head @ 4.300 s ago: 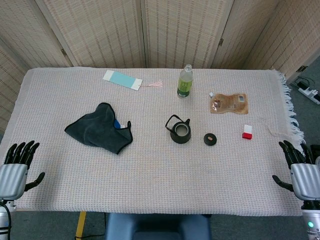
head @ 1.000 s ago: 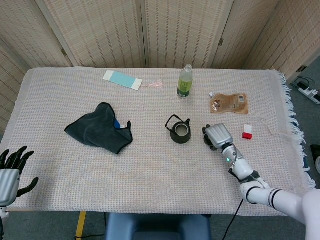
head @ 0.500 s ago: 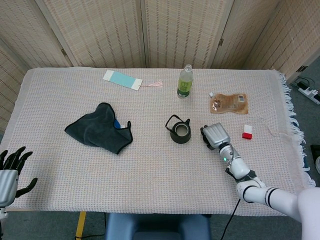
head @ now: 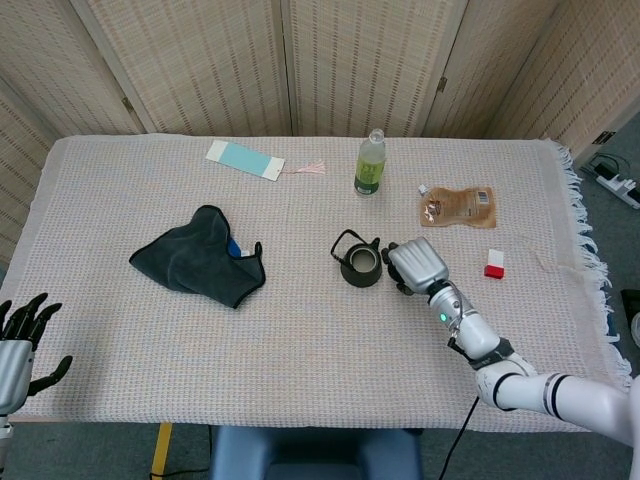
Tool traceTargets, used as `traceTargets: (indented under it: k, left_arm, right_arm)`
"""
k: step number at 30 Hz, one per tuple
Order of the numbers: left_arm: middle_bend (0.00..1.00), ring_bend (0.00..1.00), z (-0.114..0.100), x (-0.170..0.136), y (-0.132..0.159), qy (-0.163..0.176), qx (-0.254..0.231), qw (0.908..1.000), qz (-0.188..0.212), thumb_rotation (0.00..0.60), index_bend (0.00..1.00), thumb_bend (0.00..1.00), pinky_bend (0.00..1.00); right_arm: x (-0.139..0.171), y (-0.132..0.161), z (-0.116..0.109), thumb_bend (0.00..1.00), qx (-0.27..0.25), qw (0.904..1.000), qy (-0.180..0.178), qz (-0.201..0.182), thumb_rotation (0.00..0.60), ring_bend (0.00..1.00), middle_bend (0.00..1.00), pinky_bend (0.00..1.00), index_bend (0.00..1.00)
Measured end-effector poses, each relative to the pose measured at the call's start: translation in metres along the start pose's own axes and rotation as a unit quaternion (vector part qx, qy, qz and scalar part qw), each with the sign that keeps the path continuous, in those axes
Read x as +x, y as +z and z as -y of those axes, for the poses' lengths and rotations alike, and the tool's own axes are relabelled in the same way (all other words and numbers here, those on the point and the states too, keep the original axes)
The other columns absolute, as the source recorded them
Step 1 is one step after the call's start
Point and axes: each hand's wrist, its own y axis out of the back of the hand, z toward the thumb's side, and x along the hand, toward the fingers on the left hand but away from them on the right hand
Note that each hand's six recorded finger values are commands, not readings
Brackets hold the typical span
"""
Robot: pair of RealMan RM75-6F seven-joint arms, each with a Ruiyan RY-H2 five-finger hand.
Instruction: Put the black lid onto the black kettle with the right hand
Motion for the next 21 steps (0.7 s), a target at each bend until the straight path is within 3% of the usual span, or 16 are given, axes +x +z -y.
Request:
traceTargets:
  k: [9, 21]
  left_arm:
    - [0.05, 0.12, 0.0, -0.003, -0.002, -0.001, 0.001, 1.0, -0.005, 0.6, 0.15, 0.24, 0.0]
    - [0.05, 0.12, 0.0, -0.005, -0.004, -0.002, 0.002, 1.0, -0.009, 0.6, 0.15, 0.24, 0.0]
  right_arm:
    - [-0.02, 0.026, -0.039, 0.31, 0.044, 0.9986, -0.022, -0.018, 0.6, 0.78, 0.42, 0.83, 0.39]
    - [-0.043, 0.037, -0.028, 0.31, 0.075, 0.9971, -0.004, -0.011, 0.6, 0.78, 0.41, 0.83, 0.39]
